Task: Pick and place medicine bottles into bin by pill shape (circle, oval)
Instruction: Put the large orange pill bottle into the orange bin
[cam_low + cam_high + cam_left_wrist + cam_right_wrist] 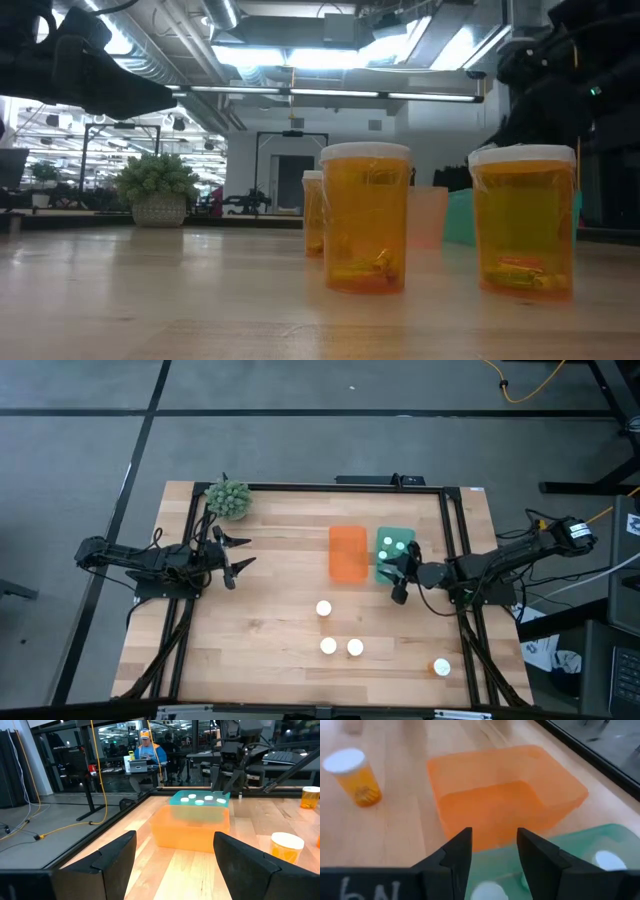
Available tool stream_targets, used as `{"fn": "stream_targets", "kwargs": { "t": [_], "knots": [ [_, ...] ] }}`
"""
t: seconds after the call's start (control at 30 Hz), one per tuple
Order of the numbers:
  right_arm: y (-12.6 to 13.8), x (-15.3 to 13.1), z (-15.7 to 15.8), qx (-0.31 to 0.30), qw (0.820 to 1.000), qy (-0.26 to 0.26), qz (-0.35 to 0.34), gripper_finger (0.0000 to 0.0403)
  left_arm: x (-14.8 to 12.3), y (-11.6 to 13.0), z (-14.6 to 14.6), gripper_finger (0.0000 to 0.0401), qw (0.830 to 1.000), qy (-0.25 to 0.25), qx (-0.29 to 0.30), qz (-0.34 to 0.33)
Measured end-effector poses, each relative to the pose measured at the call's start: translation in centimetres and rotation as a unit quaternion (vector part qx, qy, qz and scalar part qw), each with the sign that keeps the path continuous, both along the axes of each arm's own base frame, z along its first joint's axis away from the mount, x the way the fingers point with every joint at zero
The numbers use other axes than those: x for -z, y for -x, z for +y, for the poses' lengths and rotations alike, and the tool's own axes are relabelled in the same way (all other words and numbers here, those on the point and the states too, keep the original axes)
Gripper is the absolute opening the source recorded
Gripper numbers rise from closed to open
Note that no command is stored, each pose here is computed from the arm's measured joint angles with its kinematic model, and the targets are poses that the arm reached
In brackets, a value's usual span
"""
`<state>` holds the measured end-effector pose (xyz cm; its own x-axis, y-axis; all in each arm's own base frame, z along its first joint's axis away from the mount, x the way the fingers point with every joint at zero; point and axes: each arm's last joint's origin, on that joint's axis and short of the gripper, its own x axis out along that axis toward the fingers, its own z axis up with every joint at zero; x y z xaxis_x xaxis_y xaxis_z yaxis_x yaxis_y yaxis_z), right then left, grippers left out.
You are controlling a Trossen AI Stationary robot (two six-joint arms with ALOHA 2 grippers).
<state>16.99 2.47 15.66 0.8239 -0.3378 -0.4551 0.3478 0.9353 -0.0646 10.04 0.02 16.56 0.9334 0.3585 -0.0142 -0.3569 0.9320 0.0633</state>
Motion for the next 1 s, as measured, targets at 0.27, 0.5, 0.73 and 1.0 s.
{"fn": "stream_targets", "kwargs": {
  "t": [0.27,0.5,0.73,1.0],
  "knots": [
    [-1.2,-3.4,0.6,-0.026,0.997,-0.070,0.037,0.0157,0.0,0.0,0.0,0.0257,1.000,0.000,0.000,0.000],
    [-1.5,-4.7,1.7,-0.099,0.981,-0.162,0.052,0.0157,0.0,0.0,0.0,0.0257,1.000,0.000,0.000,0.000],
    [-0.7,-4.6,4.1,-0.205,0.957,-0.186,0.083,0.0157,0.0,0.0,0.0,0.0257,1.000,0.001,0.000,0.000],
    [1.1,-3.5,5.8,-0.191,0.903,-0.333,0.191,0.0157,0.0,0.0,0.0,0.0257,1.000,0.001,0.000,0.000]
  ]
}}
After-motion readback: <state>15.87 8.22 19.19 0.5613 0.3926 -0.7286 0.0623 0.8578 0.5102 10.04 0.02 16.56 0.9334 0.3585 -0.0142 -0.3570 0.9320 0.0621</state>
